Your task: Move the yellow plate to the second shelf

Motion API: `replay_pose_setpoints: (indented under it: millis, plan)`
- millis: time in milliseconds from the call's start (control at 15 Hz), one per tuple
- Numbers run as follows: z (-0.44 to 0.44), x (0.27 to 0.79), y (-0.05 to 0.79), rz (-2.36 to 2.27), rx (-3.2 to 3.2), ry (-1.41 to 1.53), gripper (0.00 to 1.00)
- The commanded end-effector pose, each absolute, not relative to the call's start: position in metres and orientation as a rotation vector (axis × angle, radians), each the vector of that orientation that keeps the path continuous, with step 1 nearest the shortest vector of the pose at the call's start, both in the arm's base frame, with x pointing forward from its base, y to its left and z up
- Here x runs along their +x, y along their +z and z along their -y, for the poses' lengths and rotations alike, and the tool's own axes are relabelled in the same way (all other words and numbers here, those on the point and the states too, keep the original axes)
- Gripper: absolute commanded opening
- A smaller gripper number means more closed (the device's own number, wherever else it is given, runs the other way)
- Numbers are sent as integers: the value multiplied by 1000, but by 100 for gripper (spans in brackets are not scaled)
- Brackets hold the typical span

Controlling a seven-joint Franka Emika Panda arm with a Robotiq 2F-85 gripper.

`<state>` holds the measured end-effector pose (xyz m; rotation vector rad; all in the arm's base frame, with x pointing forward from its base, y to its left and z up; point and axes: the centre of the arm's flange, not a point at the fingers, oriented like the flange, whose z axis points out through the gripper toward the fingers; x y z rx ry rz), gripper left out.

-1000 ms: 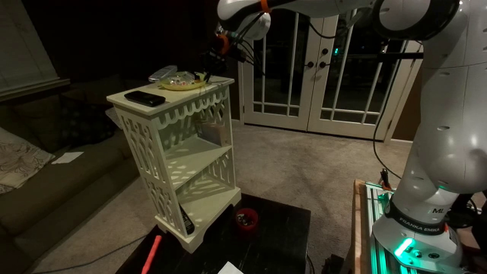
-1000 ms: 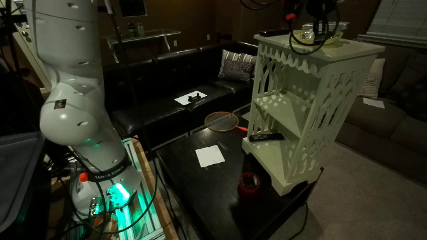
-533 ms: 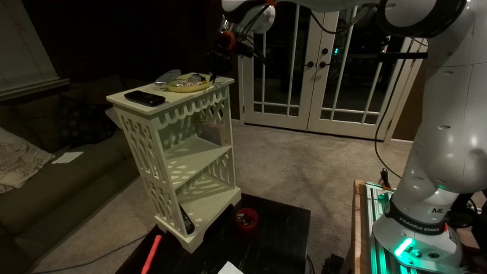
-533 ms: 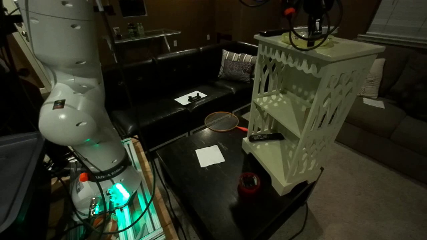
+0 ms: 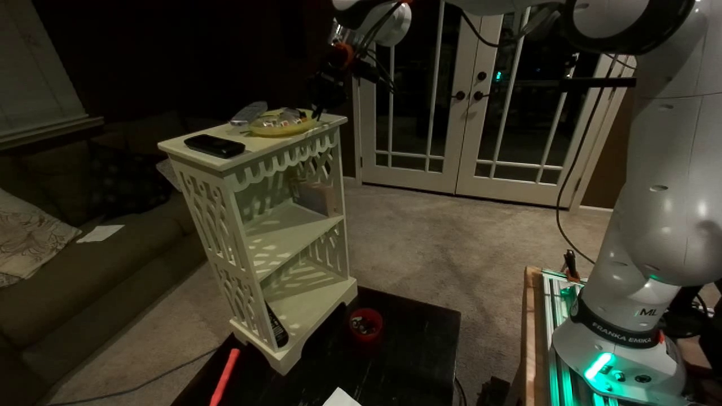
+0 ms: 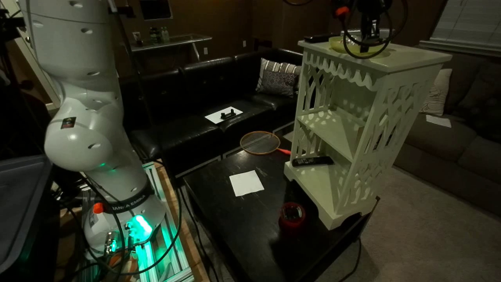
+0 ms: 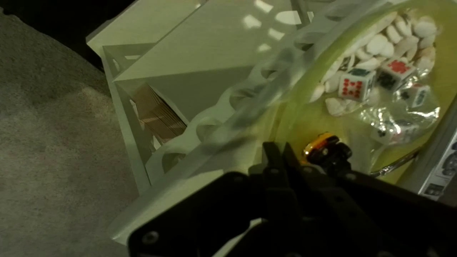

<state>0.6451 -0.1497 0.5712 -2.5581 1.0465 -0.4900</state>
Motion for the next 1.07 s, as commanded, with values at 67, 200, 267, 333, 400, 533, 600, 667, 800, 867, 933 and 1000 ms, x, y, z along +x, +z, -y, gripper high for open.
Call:
replay_pose_setpoints:
  millis: [67, 200, 267, 333, 400, 533, 600, 667, 800, 867, 933, 1000]
  plan:
    - [153, 634, 586, -958, -2511, -482, 1]
    - [154, 630, 587, -926, -2513, -476, 1]
    - [153, 628, 588, -909, -2521, -479, 1]
    - [152, 623, 589, -882, -2532, -481, 1]
    - [152, 619, 589, -854, -2541, -483, 1]
    - [151, 611, 589, -782, -2572, -488, 1]
    - [151, 607, 589, -741, -2588, -489, 1]
    - [151, 604, 588, -705, -2600, -492, 1]
    - [151, 596, 587, -634, -2621, -479, 1]
    - [152, 592, 586, -592, -2631, -471, 1]
    - [152, 588, 583, -547, -2645, -460, 1]
    - [151, 584, 582, -504, -2660, -450, 1]
